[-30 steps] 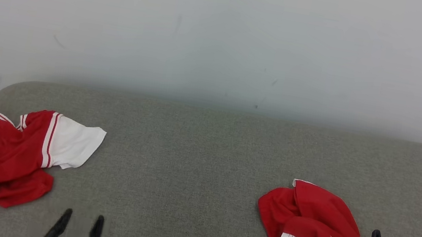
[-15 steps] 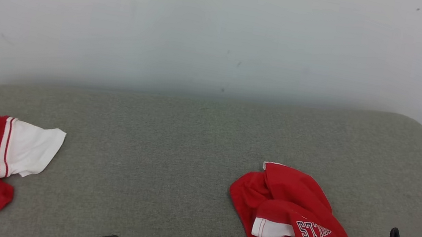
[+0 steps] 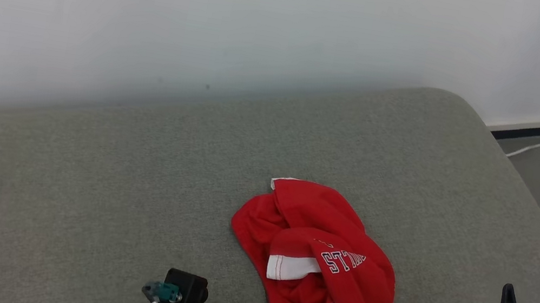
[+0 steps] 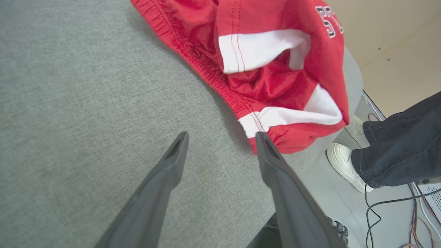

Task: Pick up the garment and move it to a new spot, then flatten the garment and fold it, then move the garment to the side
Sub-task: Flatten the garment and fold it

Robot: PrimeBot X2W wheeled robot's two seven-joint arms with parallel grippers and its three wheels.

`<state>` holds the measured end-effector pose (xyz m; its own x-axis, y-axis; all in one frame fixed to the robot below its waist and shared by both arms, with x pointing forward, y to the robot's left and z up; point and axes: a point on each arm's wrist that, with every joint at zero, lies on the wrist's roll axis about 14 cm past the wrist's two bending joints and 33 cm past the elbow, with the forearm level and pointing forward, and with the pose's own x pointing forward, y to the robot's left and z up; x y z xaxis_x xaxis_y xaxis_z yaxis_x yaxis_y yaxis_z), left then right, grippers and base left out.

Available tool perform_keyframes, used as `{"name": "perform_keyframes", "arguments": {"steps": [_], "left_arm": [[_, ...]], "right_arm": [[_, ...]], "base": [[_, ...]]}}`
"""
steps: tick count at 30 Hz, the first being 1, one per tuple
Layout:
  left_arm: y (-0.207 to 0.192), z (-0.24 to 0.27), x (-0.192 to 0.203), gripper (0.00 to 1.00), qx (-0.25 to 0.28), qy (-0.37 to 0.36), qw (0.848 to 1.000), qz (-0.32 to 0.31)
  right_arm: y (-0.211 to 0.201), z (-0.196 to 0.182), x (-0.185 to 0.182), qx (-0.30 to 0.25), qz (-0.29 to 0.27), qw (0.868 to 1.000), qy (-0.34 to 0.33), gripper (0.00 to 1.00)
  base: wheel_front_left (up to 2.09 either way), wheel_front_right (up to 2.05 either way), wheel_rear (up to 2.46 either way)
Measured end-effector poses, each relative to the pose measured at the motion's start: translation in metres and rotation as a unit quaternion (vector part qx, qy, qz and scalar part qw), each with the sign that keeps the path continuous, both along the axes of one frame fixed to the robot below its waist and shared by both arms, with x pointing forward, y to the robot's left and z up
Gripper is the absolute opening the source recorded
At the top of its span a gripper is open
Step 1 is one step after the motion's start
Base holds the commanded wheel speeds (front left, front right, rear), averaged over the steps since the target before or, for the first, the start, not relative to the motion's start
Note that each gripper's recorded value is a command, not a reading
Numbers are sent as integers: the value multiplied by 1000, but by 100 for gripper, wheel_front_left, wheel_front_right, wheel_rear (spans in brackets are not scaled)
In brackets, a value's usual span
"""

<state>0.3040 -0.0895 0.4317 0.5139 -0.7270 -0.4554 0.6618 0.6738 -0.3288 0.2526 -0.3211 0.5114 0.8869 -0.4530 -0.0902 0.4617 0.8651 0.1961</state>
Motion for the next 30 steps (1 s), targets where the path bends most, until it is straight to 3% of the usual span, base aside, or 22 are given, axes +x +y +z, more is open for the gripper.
{"name": "perform_keyframes", "arguments": {"steps": [5,14,30], "left_arm": [[-10,-17,6,100,31,30,999,-21],[-19,-39,-1,100,38,94,994,-44],[-48,-20,-24,100,-37,155,984,-76]], "right_arm": [[-14,0,-10,-5,-27,1000,6,100],[-21,-10,-18,-1,-48,998,32,100],[-16,-10,-10,8,-44,999,24,100]], "base": [[0,0,0],[0,0,0],[0,0,0]]}}
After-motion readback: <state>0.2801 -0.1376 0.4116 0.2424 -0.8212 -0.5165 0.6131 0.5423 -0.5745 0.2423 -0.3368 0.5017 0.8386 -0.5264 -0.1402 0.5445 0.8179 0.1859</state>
